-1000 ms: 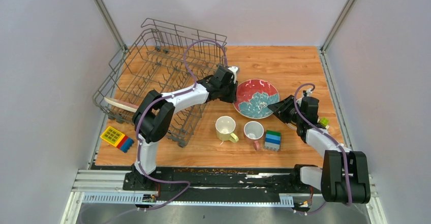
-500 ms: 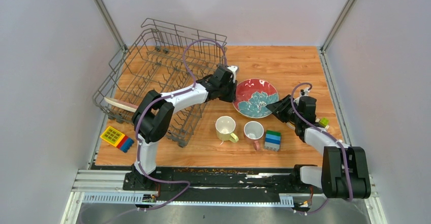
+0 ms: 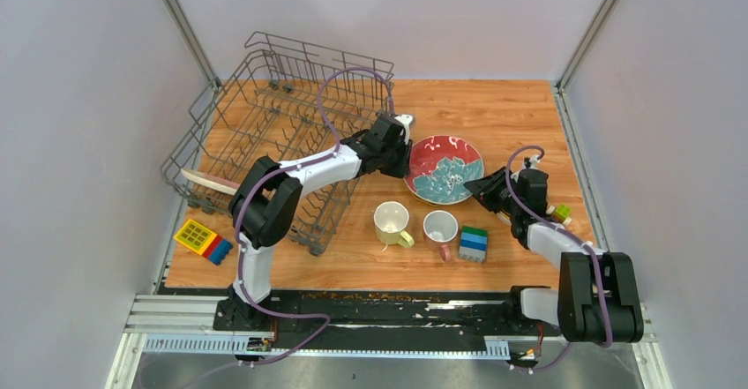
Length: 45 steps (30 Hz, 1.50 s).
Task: Load the mixed dishes into the dish rack
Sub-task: Pick up the plate at the center of the board.
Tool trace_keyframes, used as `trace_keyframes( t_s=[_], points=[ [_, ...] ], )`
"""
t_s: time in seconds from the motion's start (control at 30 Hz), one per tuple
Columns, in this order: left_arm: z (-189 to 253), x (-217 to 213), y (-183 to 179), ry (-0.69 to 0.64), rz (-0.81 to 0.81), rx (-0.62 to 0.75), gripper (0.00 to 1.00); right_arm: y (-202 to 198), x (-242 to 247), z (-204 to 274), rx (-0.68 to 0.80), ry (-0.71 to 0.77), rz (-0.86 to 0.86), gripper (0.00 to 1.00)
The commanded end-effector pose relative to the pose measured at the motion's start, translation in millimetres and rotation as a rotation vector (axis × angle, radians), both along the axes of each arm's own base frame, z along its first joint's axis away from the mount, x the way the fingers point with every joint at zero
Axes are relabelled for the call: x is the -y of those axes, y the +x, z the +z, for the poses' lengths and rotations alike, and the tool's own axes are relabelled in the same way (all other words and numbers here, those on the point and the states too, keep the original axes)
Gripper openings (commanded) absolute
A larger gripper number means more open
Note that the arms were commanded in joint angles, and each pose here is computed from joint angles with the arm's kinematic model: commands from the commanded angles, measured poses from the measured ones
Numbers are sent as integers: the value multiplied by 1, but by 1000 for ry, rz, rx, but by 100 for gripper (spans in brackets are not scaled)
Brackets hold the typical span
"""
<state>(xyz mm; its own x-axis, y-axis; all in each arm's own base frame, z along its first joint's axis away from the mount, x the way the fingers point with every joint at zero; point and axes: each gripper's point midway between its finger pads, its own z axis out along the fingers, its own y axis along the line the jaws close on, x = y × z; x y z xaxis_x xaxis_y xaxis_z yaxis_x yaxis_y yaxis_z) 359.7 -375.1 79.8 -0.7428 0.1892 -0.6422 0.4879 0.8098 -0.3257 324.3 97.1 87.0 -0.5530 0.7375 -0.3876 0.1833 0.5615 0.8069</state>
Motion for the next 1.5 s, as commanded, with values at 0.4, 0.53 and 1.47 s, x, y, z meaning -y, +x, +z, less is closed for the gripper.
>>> trace_keyframes(
  t_s=[0.4,0.53,1.47],
  points=[
    [72,64,-40,-235,-216,78,63,0,-38,72,193,111,126,0],
    [71,59,-34,-236,-155,76,69,0,-40,66,136,146,118,0],
    [69,57,-15,-472,-9,10,53,9,-60,56,69,243,225,0]
  ],
)
